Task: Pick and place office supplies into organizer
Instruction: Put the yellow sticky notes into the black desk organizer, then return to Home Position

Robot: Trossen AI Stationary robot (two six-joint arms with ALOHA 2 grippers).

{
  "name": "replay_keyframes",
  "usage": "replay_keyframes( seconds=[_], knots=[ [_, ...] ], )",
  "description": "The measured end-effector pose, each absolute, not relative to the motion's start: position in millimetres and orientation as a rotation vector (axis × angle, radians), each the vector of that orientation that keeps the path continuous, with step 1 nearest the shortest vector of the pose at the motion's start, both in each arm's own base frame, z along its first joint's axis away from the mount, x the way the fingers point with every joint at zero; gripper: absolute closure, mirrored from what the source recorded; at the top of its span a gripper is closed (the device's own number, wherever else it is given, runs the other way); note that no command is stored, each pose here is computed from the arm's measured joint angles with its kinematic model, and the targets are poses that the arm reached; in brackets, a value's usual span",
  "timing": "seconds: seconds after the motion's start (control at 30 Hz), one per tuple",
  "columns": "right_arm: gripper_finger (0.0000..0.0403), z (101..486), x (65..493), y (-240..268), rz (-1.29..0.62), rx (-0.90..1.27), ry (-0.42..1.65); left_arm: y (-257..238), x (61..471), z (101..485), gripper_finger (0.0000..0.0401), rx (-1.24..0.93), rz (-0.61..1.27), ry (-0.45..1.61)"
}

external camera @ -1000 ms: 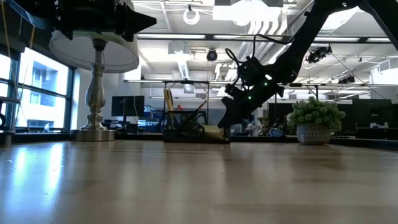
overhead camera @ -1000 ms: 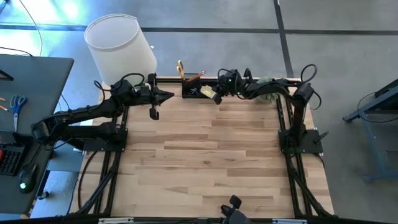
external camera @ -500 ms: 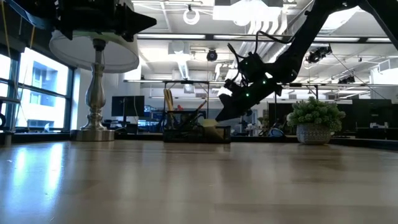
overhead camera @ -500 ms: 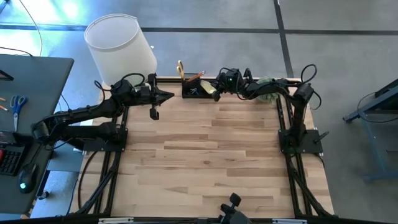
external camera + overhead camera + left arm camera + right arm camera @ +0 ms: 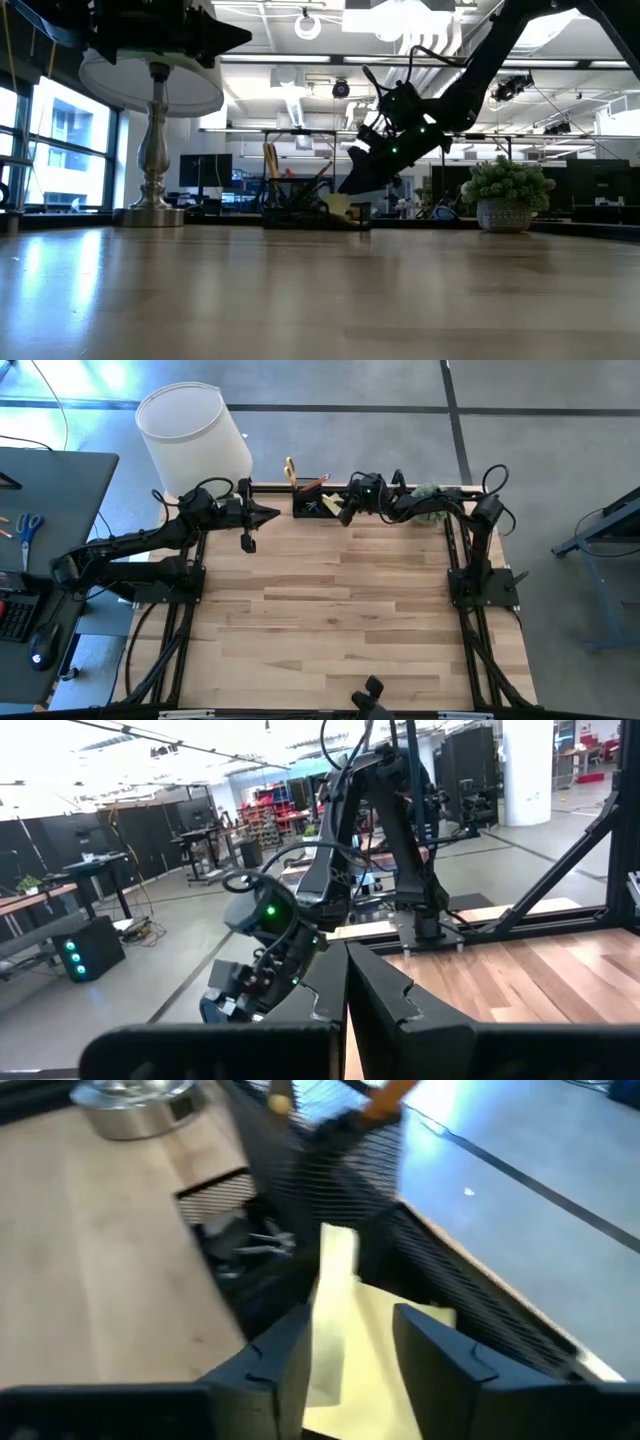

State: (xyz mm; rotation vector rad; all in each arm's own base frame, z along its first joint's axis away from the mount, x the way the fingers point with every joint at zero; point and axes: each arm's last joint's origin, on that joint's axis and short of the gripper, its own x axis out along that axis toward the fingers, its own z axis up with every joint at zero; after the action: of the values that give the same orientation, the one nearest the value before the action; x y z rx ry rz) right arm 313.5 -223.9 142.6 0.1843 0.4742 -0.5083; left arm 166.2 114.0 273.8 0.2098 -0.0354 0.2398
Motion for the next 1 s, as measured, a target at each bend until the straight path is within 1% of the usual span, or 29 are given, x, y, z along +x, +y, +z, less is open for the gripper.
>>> replay_keyframes(
  seconds=[0.17,0.3,0.43,0.57,0.67,0.8,1.0],
  knots=[
    [0.0239,149.9,321.4,-209.5,-0.454,0.172,0.467,114.1,166.3,272.6,0.0400,0.204,0.239,-0.025],
    [0.0234,152.5,326.7,-193.0,-0.431,0.204,0.508,114.1,166.3,272.1,0.0400,0.200,0.239,-0.020],
    [0.0243,145.3,329.2,-175.7,-0.462,0.212,0.621,114.1,166.3,272.0,0.0400,0.199,0.238,-0.019],
    [0.0260,141.7,331.2,-165.3,-0.553,0.134,0.689,114.1,166.3,272.0,0.0400,0.199,0.238,-0.019],
    [0.0272,143.7,333.7,-163.4,-0.573,0.092,0.674,114.1,166.3,272.1,0.0400,0.198,0.238,-0.020],
    [0.0287,145.7,335.5,-163.7,-0.545,0.097,0.644,114.1,166.3,272.1,0.0400,0.197,0.238,-0.021],
    [0.0311,145.2,335.3,-163.1,-0.524,0.096,0.652,114.1,166.3,272.2,0.0400,0.198,0.238,-0.021]
  ],
)
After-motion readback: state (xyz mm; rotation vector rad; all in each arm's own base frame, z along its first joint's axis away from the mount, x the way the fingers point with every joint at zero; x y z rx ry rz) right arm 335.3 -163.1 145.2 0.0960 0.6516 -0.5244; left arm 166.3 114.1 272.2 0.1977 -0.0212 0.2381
